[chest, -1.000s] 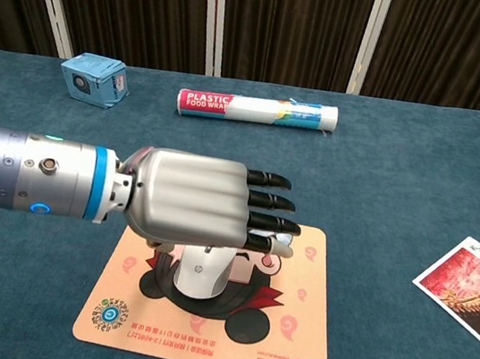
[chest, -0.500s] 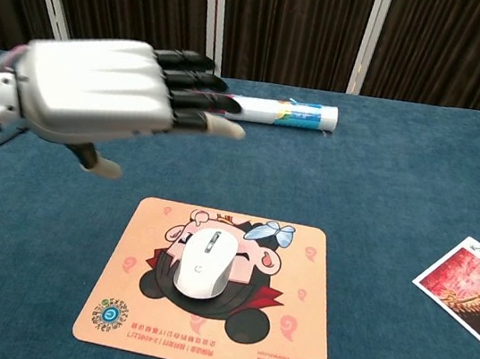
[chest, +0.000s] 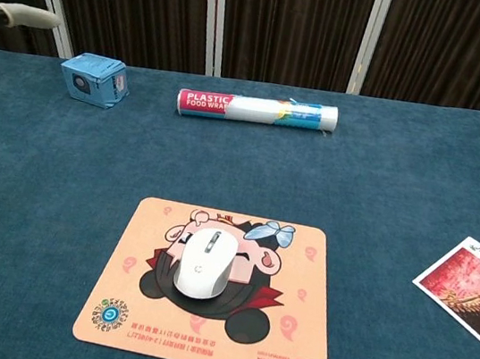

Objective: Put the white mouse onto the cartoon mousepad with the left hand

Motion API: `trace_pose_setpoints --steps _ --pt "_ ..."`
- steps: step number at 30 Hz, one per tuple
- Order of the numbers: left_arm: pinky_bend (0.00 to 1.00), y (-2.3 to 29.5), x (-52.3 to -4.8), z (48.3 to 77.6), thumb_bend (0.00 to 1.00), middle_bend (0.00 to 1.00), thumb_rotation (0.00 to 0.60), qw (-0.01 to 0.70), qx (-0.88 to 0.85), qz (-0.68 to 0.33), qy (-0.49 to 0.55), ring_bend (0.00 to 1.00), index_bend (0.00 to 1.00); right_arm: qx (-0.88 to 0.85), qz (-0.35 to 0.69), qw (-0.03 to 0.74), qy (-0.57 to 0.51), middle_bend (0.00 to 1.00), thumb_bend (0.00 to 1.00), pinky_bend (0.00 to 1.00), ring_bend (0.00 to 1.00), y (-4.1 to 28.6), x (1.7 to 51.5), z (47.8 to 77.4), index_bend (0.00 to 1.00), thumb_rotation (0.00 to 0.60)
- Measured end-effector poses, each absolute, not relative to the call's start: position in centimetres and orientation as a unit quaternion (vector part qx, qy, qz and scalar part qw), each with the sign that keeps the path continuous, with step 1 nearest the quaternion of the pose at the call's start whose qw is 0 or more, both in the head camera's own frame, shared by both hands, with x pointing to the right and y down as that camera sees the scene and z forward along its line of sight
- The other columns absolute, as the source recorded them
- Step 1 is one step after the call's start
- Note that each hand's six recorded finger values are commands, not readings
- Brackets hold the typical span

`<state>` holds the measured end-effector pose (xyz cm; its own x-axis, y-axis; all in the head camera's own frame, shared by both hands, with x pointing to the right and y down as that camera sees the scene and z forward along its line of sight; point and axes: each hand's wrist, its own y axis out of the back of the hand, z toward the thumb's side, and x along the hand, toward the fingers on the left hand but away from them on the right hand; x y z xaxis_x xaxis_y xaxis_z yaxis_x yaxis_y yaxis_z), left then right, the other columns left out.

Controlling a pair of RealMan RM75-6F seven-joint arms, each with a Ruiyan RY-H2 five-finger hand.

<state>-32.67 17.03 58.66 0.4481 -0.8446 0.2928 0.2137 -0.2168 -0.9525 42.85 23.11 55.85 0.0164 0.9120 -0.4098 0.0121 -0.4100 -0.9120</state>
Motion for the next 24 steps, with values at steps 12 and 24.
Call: trace_pose_setpoints --steps 12,24 --pt "0.00 19.1 -40.8 57.7 0.11 0.00 0.600 0.529 -0.591 -0.536 0.290 0.00 0.00 -0.597 0.593 0.392 -0.372 0.00 0.08 0.00 0.00 23.1 42.7 56.0 0.00 0.600" --pt "0.00 20.1 -44.8 56.8 0.11 0.00 0.600 0.482 -0.558 -0.593 0.324 0.00 0.00 -0.597 0.593 0.393 -0.371 0.00 0.08 0.00 0.00 23.0 42.6 56.1 0.00 0.600"
